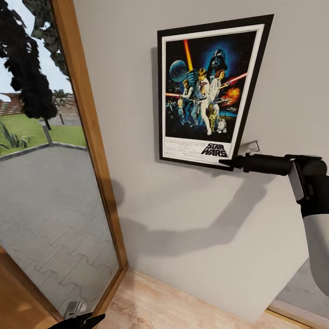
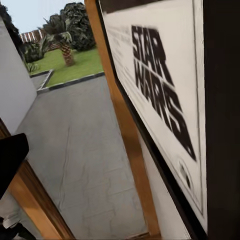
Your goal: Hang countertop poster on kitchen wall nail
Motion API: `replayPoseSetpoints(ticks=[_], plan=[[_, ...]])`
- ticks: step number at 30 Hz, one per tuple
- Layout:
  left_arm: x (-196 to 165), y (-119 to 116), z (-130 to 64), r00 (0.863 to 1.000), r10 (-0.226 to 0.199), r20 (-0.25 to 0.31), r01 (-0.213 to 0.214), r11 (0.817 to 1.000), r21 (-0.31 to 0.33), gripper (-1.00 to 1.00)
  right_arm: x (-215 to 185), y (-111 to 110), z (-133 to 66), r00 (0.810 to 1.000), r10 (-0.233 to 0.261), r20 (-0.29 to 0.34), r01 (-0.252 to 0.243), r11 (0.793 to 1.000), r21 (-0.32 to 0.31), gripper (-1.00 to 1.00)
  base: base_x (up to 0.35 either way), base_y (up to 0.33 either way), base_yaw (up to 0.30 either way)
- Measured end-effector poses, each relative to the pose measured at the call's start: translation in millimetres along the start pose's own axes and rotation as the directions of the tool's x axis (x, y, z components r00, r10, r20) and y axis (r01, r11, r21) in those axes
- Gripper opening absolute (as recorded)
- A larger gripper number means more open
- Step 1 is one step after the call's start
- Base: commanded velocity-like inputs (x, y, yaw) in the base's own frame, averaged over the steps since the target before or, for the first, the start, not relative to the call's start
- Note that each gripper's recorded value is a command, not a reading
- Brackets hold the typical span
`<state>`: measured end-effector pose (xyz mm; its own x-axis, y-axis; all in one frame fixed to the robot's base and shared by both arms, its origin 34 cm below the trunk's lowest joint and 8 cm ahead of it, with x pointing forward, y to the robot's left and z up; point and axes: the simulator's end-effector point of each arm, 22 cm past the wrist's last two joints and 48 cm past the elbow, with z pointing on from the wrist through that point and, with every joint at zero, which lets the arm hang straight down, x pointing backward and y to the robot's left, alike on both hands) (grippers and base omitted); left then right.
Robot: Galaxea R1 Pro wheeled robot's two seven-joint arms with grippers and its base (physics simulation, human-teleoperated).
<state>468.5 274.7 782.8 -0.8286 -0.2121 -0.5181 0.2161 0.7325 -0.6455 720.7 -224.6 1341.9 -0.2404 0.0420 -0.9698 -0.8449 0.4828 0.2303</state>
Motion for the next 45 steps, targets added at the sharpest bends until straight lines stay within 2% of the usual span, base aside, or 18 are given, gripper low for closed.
replayPoseSetpoints(ticks=[5,16,21,27,30,38,43,45], plan=[[0.3,0.4,-0.3,1.000,-0.001,0.000,0.001,1.000,-0.002,1.00,-0.2,11.5,-0.8,1.000,-0.005,0.000,0.005,0.999,-0.051,1.00,0.000,0.000,0.000],[0.4,1.0,0.1,1.000,-0.001,-0.001,0.001,1.000,-0.003,1.00,-0.3,15.6,-0.3,1.000,-0.008,0.002,0.008,0.997,-0.072,1.00,-0.024,-0.023,0.000],[0.5,0.9,0.0,1.000,-0.001,-0.001,0.001,1.000,-0.003,1.00,-0.5,5.3,0.3,1.000,-0.004,0.003,0.004,1.000,-0.025,1.00,-0.064,-0.057,0.000],[0.2,0.7,0.2,1.000,0.000,-0.001,0.000,1.000,-0.003,1.00,-0.6,3.3,0.3,1.000,-0.004,0.003,0.004,1.000,-0.017,1.00,-0.036,-0.014,0.000],[0.4,1.1,0.7,1.000,0.000,-0.002,0.000,1.000,-0.003,1.00,1.6,-6.6,0.4,1.000,-0.017,-0.005,0.018,1.000,0.023,1.00,-0.219,-0.059,0.000],[0.5,1.1,0.8,1.000,0.000,-0.002,0.000,1.000,-0.003,1.00,2.2,-2.1,0.6,1.000,-0.011,0.010,0.011,1.000,0.002,1.00,-0.301,-0.077,0.000],[0.7,1.2,0.6,1.000,-0.001,-0.003,0.001,1.000,-0.003,1.00,24.9,1.6,0.9,1.000,0.030,0.010,-0.029,0.999,-0.020,1.00,-0.260,-0.067,0.000],[0.8,1.1,0.5,1.000,-0.001,-0.003,0.001,1.000,-0.003,1.00,56.9,-0.1,-0.9,0.999,0.049,0.001,-0.049,0.999,-0.019,1.00,-0.089,-0.023,0.000]])
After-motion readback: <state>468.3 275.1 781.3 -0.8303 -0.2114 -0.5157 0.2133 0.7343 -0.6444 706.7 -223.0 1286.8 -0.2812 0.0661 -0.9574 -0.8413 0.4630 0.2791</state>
